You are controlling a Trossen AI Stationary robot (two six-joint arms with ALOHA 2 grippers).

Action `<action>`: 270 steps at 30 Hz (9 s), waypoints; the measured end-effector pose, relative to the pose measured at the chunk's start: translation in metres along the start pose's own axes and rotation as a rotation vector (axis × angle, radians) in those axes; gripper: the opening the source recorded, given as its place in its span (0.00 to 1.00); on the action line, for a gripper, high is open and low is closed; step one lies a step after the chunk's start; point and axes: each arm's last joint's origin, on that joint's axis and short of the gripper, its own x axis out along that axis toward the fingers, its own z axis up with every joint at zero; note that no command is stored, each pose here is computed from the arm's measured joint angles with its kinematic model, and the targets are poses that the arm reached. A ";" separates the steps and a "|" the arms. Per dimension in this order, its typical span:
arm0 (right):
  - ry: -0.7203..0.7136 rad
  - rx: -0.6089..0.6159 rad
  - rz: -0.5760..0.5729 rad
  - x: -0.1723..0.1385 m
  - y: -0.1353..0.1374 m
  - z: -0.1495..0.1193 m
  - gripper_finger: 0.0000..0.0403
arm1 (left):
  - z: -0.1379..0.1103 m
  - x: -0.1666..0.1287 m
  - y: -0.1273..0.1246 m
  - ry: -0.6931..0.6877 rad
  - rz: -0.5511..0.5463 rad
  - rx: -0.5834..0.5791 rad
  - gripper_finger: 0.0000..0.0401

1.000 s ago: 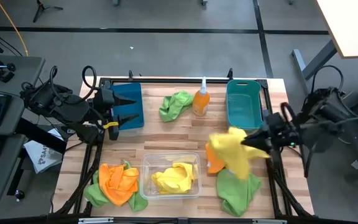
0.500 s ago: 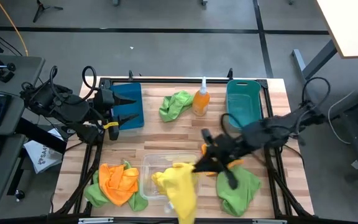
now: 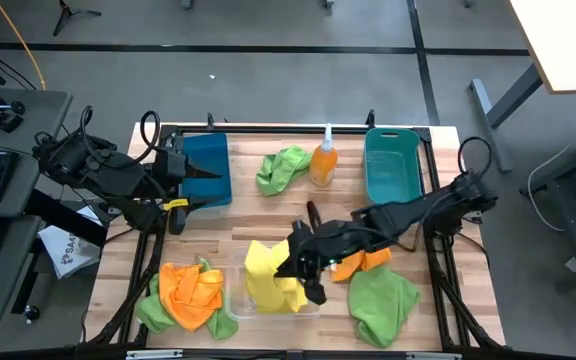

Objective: Sort microfiber towel by color & place in baskets
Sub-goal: Put the yellow microfiber cloth into the transparent bin, then put the right orange microfiber cloth into the green bin, then put the orange microfiber cloth into the green bin

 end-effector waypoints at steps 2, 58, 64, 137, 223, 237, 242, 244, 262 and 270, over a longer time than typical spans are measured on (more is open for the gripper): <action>0.042 0.007 -0.008 0.007 -0.001 -0.006 0.00 | -0.001 0.000 0.000 0.010 -0.011 0.004 0.53; 0.834 -0.032 -0.620 -0.081 -0.098 -0.202 0.64 | -0.027 0.065 -0.034 0.167 0.113 -0.055 0.53; 0.855 0.015 -0.568 -0.073 -0.093 -0.197 0.18 | -0.023 0.062 -0.032 0.141 0.147 -0.005 0.53; -0.060 0.684 -1.214 -0.250 -0.174 -0.158 0.70 | 0.016 0.032 -0.023 0.011 0.094 -0.079 0.53; -0.681 0.214 -0.261 -0.219 -0.125 -0.067 0.82 | 0.067 0.191 0.058 -0.389 0.198 -0.230 0.00; -0.656 0.031 -0.496 -0.160 -0.133 -0.059 0.82 | 0.067 0.207 0.041 -0.413 -0.010 -0.238 0.00; -0.675 -0.074 -0.472 -0.144 -0.128 -0.056 0.82 | 0.072 0.203 0.037 -0.459 -0.090 -0.232 0.00; -0.683 -0.091 -0.450 -0.137 -0.126 -0.055 0.82 | 0.072 0.203 0.036 -0.460 -0.106 -0.228 0.00; -0.700 -0.055 -0.364 -0.158 -0.108 -0.057 0.02 | 0.056 0.185 0.042 -0.240 -0.042 -0.191 0.28; -0.650 0.010 -0.774 -0.241 -0.104 -0.090 0.01 | 0.017 0.108 0.061 0.139 0.239 -0.205 0.43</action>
